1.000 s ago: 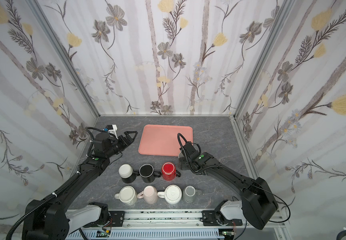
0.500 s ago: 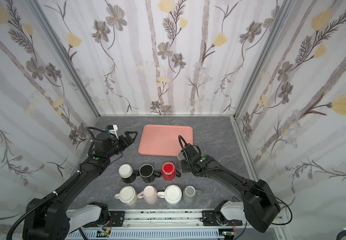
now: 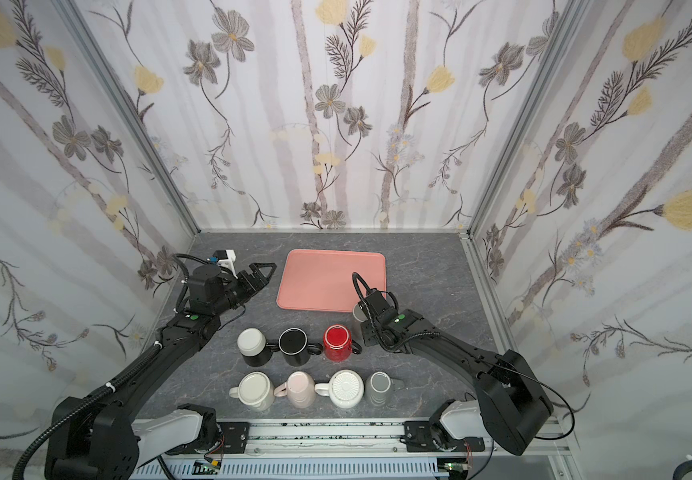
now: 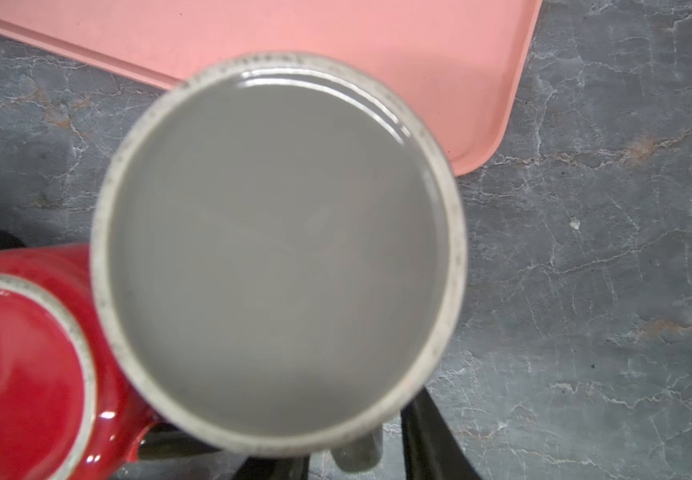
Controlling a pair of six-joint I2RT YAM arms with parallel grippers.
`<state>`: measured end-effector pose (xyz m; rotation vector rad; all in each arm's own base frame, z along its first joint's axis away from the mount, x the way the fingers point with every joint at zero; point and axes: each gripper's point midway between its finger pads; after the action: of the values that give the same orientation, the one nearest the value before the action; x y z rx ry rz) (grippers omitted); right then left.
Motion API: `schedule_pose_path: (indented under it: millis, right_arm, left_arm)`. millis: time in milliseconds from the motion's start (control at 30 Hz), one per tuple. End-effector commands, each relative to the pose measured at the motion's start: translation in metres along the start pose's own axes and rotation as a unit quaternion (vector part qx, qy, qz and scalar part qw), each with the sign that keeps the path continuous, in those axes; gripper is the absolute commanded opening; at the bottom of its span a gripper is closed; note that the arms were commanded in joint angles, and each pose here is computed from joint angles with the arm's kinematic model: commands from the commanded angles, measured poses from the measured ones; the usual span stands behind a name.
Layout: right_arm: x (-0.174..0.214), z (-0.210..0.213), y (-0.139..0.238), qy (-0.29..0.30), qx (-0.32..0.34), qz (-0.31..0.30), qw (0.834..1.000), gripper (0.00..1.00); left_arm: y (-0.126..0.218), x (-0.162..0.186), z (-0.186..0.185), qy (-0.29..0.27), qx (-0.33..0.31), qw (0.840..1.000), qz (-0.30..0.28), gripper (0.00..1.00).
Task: Turn the mug right side up
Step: 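Lower the right gripper and grasp the grey mug's rim, then lift the grey mug toward the left gripper while the left gripper opens toward it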
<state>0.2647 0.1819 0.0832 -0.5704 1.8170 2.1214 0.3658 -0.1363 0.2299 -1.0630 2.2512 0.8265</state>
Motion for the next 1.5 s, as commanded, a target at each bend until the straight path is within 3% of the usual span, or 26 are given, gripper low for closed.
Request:
schedule_pose_path:
  millis: [0, 433, 633, 767, 900, 1067, 1267, 1467]
  right_arm:
    - [-0.009, 0.0, -0.003, 0.005, 0.006, -0.02, 1.0, 0.29]
    - [-0.007, -0.014, 0.003, 0.006, 0.037, -0.027, 0.999, 0.0]
    - [-0.037, -0.01, 0.038, -0.013, 0.024, -0.084, 0.996, 0.0]
    - [-0.078, 0.012, 0.082, -0.027, -0.035, -0.158, 0.986, 0.0]
    - [-0.127, 0.05, 0.125, -0.034, -0.139, -0.243, 0.959, 0.0]
    - [-0.177, 0.11, 0.159, -0.031, -0.3, -0.289, 0.908, 0.0]
    - [-0.21, 0.158, 0.191, -0.042, -0.444, -0.315, 0.838, 0.0]
    - [-0.214, 0.19, 0.209, -0.06, -0.547, -0.289, 0.783, 0.0]
  left_arm:
    - [0.002, -0.002, -0.003, -0.002, 0.002, 1.0, -0.002, 1.0]
    - [0.006, -0.003, -0.011, 0.008, 0.007, 1.0, -0.017, 1.0]
    - [0.014, -0.013, -0.021, 0.0, 0.014, 0.999, -0.048, 1.0]
    - [0.02, -0.021, -0.036, -0.007, 0.037, 0.998, -0.055, 1.0]
    - [0.018, -0.02, -0.052, -0.013, 0.079, 0.996, -0.041, 1.0]
    - [0.027, -0.016, -0.085, -0.002, 0.203, 0.978, -0.053, 0.97]
    - [0.038, -0.015, -0.103, 0.007, 0.28, 0.958, -0.066, 0.77]
    - [0.044, -0.015, -0.119, 0.008, 0.338, 0.938, -0.074, 0.55]
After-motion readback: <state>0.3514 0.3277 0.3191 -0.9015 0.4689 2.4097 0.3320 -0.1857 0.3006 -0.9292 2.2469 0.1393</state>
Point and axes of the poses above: each gripper's point midway between its finger pads, its own y axis back along the fingers, its own z axis along the line the jaws close on, x = y × z, and after that the axes turned 10 degrees about -y, right-handed
